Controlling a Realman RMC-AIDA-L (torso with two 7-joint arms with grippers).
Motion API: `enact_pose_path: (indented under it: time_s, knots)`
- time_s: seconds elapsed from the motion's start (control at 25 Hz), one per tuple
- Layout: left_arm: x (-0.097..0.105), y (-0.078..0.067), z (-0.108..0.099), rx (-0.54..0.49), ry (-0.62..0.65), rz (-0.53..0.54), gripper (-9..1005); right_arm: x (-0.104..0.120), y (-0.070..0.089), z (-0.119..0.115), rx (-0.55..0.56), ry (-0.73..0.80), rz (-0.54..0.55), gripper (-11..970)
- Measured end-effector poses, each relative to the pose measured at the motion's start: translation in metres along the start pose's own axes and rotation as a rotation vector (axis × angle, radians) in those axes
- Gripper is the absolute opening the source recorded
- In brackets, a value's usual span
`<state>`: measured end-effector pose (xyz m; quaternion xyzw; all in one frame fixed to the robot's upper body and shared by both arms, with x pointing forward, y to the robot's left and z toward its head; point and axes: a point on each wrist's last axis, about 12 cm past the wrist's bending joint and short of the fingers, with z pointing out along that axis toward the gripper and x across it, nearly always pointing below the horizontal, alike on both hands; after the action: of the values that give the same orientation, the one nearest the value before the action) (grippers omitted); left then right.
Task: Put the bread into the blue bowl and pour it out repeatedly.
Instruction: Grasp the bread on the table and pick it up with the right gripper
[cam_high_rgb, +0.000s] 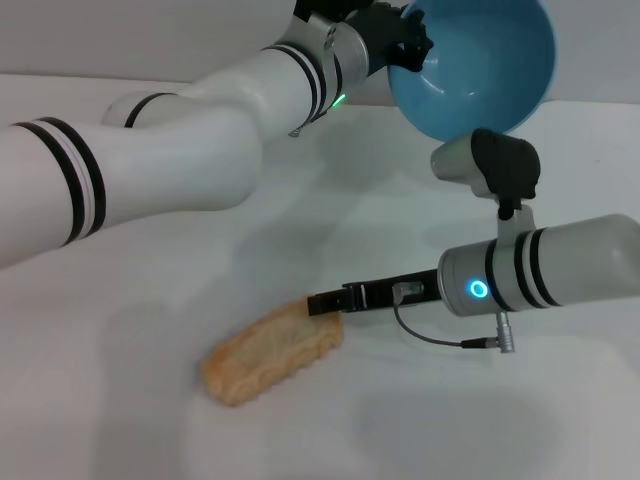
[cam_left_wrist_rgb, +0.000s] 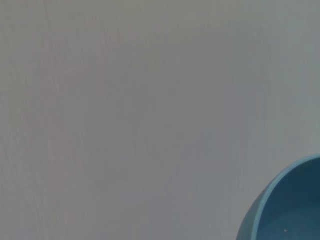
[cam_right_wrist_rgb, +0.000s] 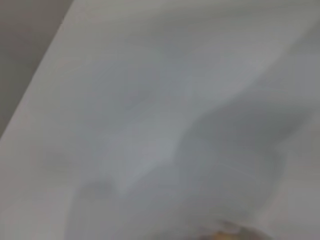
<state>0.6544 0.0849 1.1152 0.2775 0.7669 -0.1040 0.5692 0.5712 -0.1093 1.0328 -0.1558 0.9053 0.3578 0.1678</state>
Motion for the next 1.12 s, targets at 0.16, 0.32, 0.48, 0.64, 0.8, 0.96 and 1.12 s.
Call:
enact_pose_path:
  time_s: [0.16, 0.32, 0.48, 0.64, 0.8, 0.96, 1.12]
  knots:
    - [0.0001, -0.0001, 0.0, 0.001, 0.001, 0.0, -1, 0.0, 0.0039, 0.0017, -0.004, 0.005, -0.02, 466]
    - [0.0004, -0.0001, -0.0001, 0.001, 0.002, 0.0, -1, -0.0018, 0.0056, 0.0027, -0.002, -0.006, -0.021, 463]
    - [0.0013, 0.0005, -0.0004, -0.001, 0.003, -0.001, -1, -0.0035, 0.0086, 0.0036, -0.012, -0.006, -0.016, 459]
    - [0.0027, 0.0015, -0.0009, -0.004, 0.006, -0.003, -1, -0.0027, 0.0089, 0.0042, -0.01, 0.002, -0.019, 456]
    - [0.0038, 0.0022, -0.0015, -0.006, 0.006, -0.005, -1, -0.0014, 0.0102, 0.0051, -0.01, 0.014, -0.029, 452]
    - [0.0038, 0.0022, -0.0016, -0.006, 0.005, -0.005, -1, 0.0004, 0.0104, 0.0057, -0.009, 0.025, -0.025, 449]
    - [0.0046, 0.0025, -0.0018, -0.007, 0.007, -0.006, -1, 0.0009, 0.0101, 0.0059, -0.007, 0.026, -0.024, 446]
